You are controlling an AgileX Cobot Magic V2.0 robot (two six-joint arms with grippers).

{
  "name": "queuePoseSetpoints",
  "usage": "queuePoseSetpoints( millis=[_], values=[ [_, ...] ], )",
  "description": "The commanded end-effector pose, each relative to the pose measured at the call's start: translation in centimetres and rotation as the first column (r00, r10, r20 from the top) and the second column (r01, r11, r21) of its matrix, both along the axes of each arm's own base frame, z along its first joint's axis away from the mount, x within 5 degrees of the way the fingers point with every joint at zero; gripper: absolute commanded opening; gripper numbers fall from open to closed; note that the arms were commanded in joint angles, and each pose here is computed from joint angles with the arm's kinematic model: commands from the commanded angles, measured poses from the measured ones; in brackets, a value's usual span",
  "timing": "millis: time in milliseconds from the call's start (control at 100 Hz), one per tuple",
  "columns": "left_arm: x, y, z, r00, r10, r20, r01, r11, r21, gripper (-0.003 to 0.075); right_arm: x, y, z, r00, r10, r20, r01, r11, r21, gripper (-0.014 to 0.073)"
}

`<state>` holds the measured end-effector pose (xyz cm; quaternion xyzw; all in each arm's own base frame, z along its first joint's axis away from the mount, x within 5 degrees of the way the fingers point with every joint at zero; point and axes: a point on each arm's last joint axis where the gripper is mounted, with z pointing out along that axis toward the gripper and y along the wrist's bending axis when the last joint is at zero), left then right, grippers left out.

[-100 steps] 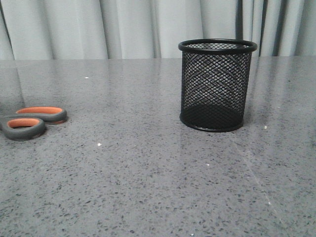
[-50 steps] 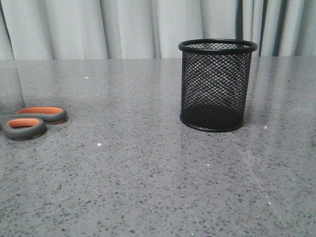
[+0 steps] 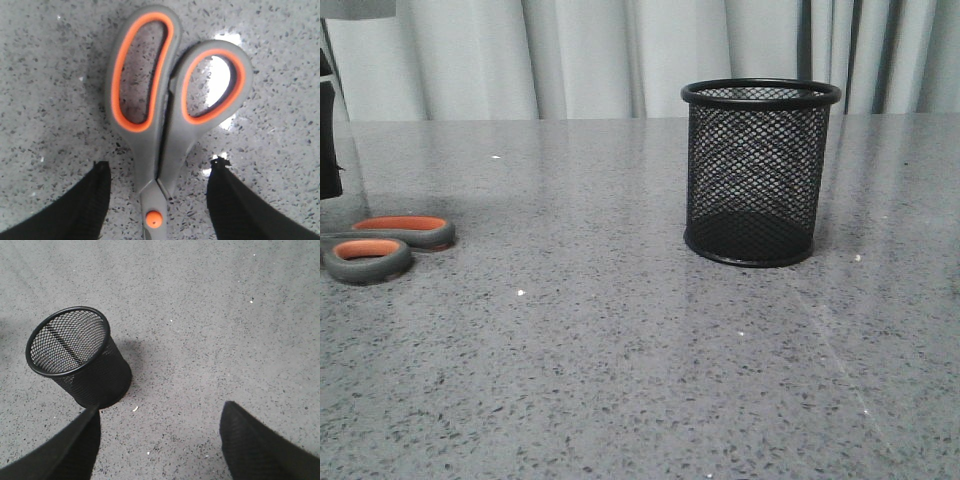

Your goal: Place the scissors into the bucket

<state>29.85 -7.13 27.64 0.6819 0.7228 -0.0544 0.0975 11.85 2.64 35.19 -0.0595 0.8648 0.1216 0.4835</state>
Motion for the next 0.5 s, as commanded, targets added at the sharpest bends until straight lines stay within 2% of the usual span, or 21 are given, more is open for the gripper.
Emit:
queuePoseSetpoints(
  millis=[0,490],
  values=[
    [-0.4,-0.3,1.4,1.000,-0.022,0.005,0.022,1.000,-0.020,0.0393,0.3,-0.1,1.5,0.996,-0.013,0.088,0.012,1.000,0.007,0.0456],
    [0.4,-0.2,-0.2,0.999,-0.028,-0.040,0.029,0.999,0.014,0.0393,0.3,-0.1,1.5,0.996,-0.013,0.088,0.012,1.000,0.007,0.0456]
  ],
)
